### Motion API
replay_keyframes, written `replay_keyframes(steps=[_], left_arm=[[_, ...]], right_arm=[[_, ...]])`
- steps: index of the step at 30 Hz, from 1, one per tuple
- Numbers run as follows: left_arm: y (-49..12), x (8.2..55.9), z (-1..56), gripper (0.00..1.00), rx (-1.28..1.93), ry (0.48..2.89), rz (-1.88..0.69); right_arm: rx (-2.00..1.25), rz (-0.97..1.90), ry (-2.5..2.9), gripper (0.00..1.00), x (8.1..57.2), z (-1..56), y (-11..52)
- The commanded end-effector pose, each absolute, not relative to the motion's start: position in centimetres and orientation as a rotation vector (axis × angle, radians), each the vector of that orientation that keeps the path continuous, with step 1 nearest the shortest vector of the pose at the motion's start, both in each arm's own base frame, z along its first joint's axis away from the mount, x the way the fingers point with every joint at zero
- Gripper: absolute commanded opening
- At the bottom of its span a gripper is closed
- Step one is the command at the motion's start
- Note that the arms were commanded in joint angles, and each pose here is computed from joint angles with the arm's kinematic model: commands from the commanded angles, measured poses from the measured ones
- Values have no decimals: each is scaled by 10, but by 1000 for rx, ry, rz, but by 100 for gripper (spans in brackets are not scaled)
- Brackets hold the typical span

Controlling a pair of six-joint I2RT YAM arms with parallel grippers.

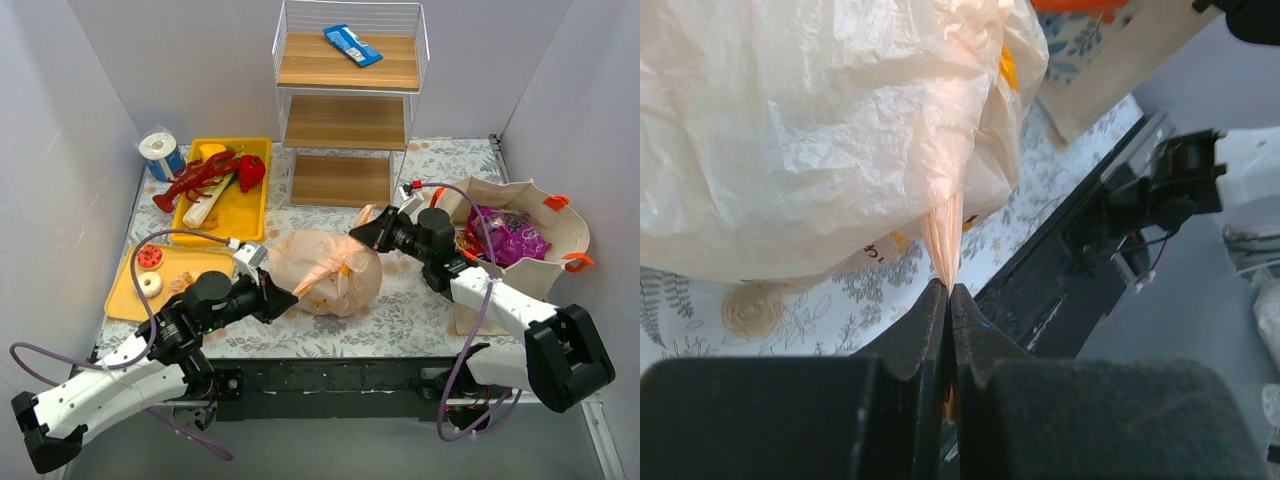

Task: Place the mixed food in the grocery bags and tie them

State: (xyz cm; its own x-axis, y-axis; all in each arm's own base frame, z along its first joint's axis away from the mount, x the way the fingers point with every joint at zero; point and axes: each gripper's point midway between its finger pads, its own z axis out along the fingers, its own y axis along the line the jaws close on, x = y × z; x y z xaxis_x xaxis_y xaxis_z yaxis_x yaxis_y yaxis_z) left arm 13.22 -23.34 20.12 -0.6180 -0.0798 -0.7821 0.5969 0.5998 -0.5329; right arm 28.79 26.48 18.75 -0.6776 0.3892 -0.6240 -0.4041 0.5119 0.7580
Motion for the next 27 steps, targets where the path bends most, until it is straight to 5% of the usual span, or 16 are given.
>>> replay_keyframes(steps=[1,15,23,24,26,27], left_arm=[[-218,129,240,0,347,1843,-1108],[-253,116,183,0,563,2100,-1122],[-257,117,173,0,581,2139,-1086],[-254,121,175,5,561,2133,-1061],[-244,142,178,37,450,2111,-950],[-238,150,185,59,399,2078,-913]], right_arm=[[9,894,1726,1,335,257,224],[172,466,1930,1,384,157,143],[85,502,1923,1,385,175,153],[52,516,1910,1,386,185,157],[-17,555,1945,3,379,189,166],[-71,575,1952,12,375,193,171]])
